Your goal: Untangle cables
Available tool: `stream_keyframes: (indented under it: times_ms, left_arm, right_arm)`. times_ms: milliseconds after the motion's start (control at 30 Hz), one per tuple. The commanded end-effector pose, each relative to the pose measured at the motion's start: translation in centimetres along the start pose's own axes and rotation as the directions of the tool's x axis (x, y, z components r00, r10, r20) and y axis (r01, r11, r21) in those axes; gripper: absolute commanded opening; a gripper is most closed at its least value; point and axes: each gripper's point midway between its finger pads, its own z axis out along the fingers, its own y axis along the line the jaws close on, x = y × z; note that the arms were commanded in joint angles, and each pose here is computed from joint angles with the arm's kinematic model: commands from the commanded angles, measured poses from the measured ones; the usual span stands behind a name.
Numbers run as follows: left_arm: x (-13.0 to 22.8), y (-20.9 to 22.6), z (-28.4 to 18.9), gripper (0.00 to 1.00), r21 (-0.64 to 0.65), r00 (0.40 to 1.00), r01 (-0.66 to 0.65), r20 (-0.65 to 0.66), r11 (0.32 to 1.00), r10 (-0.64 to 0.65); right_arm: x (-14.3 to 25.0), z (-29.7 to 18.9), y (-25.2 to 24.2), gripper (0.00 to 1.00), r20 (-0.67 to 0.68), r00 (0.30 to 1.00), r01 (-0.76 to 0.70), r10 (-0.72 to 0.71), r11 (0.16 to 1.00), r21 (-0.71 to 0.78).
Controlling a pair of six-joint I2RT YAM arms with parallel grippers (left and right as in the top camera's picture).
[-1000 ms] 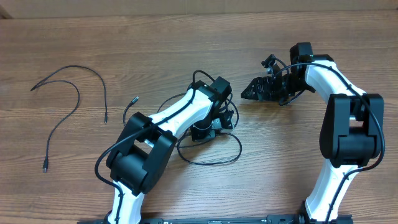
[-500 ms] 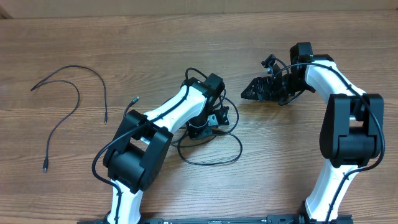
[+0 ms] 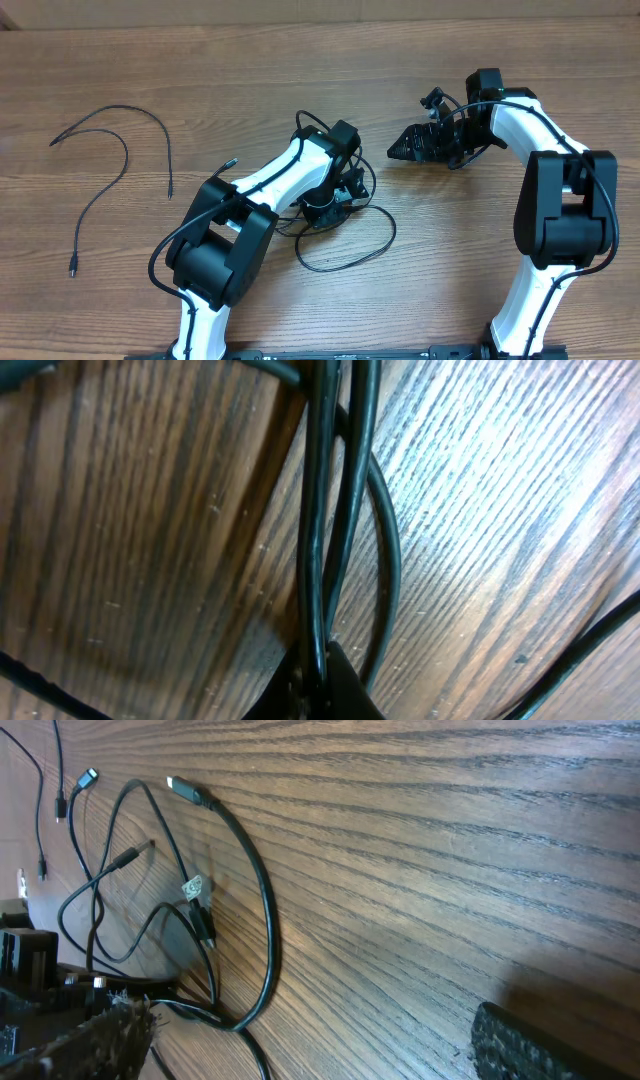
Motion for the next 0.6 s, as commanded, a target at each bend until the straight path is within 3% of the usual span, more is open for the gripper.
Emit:
stream_keyframes:
  times_ms: [0, 567]
  left_arm:
    - [-0.5, -0.7, -0.7, 0.04, 0.044, 0.999, 0.042, 0.031, 0.998, -0.043]
    - [-5.4, -0.6, -14.2, 0.04, -0.001, 0.960, 0.087, 0.269, 0.996, -0.083]
  right_arm:
    - [0.3, 0.5, -0.1, 1.00, -0.011, 1.000, 0.006, -0.006, 1.000, -0.008]
    - [0.5, 0.5, -0.1, 1.00, -0.020, 1.000, -0.002, 0.001, 1.000, -0.010]
